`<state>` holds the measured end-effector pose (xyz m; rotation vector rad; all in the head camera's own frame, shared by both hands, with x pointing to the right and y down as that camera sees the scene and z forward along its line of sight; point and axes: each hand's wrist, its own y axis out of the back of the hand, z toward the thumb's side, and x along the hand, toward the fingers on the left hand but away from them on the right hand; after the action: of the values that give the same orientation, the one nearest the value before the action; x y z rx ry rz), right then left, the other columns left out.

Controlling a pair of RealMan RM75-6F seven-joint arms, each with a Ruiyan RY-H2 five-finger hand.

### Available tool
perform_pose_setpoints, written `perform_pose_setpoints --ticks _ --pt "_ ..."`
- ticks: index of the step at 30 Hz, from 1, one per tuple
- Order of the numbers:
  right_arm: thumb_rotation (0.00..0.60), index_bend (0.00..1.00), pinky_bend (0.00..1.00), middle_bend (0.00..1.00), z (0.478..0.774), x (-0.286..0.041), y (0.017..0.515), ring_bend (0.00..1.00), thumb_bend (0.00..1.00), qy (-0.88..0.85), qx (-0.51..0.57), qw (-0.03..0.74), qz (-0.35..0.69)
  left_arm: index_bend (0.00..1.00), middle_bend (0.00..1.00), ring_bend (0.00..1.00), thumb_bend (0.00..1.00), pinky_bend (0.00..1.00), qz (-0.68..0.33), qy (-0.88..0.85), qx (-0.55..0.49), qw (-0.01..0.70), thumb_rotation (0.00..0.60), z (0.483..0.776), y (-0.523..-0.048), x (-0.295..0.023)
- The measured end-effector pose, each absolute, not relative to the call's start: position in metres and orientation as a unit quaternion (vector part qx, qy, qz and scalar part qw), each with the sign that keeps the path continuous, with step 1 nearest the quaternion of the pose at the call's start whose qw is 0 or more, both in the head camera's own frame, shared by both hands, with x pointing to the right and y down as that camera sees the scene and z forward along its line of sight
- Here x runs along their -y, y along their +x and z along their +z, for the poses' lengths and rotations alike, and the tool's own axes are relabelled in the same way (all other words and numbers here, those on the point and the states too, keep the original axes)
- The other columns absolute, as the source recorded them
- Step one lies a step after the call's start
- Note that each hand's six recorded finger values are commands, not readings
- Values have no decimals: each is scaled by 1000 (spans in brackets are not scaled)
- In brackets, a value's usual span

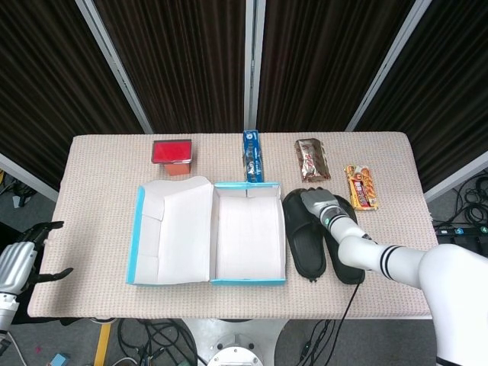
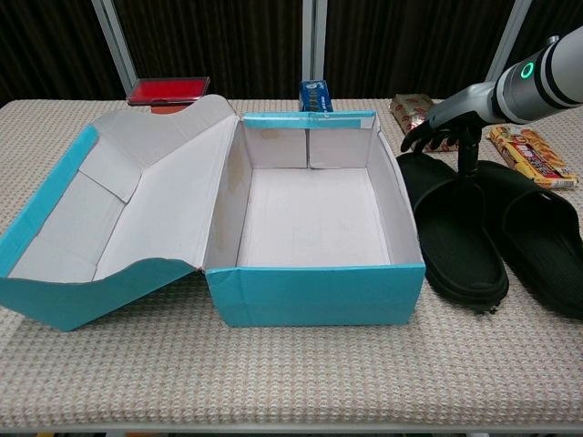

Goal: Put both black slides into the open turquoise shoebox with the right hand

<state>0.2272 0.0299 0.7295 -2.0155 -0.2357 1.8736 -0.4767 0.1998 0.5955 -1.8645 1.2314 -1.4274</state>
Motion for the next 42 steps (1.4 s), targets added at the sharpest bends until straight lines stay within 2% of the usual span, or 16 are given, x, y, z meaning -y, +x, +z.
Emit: perform_pose_setpoints --ticks 13,22,42 --pt "600 3 0 143 728 -29 218 0 59 -707 75 222 667 175 211 123 39 177 -524 -682 -453 235 600 595 -480 -203" --pt "600 142 0 219 729 -27 215 0 81 -691 81 247 674 175 216 123 40 177 -523 -683 -458 223 600 594 -483 -207" --pt "600 267 7 293 738 -30 214 0 82 -671 72 266 689 175 216 123 40 177 -530 -683 -458 210 600 600 -487 -210"
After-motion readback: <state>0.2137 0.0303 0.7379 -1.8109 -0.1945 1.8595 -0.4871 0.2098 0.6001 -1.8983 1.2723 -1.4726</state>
